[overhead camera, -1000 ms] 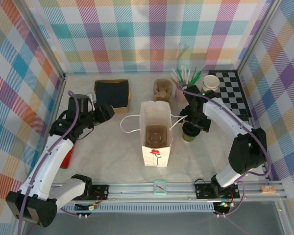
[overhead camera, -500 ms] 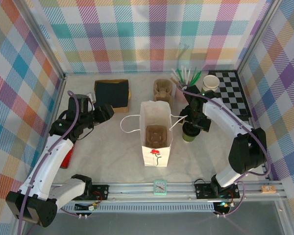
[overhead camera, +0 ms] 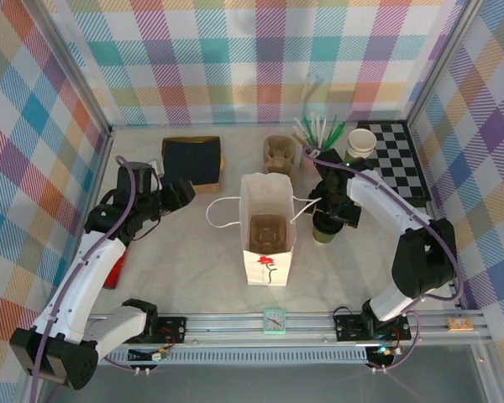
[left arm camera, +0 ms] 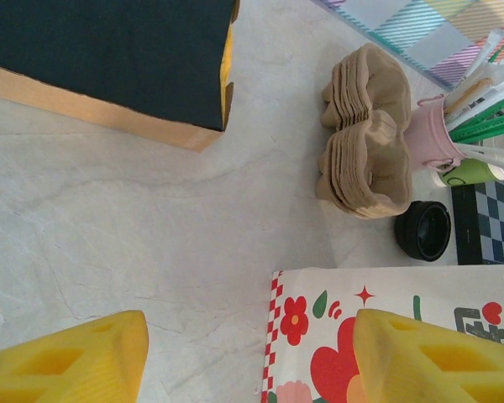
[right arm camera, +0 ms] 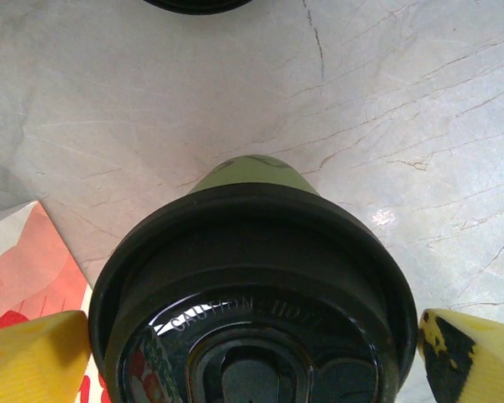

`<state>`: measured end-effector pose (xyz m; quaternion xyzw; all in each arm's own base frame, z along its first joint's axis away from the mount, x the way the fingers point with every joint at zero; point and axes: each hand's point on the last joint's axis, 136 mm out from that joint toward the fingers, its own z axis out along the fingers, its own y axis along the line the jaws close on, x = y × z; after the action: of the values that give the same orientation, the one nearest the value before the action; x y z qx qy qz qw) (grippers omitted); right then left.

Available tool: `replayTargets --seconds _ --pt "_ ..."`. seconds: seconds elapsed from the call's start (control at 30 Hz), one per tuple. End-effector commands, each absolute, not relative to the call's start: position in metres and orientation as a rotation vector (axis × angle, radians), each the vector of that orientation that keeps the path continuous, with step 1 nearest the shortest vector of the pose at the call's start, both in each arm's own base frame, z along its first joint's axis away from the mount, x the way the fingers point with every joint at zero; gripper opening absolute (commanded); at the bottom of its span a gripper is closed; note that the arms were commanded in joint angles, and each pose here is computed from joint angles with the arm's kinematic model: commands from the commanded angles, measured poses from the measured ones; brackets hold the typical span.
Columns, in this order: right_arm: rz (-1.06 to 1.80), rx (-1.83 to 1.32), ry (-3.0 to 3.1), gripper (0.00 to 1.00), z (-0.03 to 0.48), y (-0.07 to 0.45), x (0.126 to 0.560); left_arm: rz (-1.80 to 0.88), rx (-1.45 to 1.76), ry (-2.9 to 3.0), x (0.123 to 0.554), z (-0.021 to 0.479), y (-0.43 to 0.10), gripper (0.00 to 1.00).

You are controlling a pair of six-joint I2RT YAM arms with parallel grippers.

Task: Pack the takeout coffee

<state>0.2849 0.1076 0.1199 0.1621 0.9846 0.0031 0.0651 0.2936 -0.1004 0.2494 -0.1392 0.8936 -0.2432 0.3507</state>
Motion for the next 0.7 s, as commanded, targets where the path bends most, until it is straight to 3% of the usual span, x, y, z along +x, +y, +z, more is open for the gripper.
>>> replayTargets --seconds 0.0,0.67 --pt "-0.004 0.459 3.002 0.99 0.11 0.109 0.282 -0.61 -0.347 2.293 0.291 0.256 -0.096 0.66" --pt "0.049 0.446 3.015 0.99 0.098 0.115 0.283 -0.592 -0.358 2.288 0.287 0.257 -0.092 0.66"
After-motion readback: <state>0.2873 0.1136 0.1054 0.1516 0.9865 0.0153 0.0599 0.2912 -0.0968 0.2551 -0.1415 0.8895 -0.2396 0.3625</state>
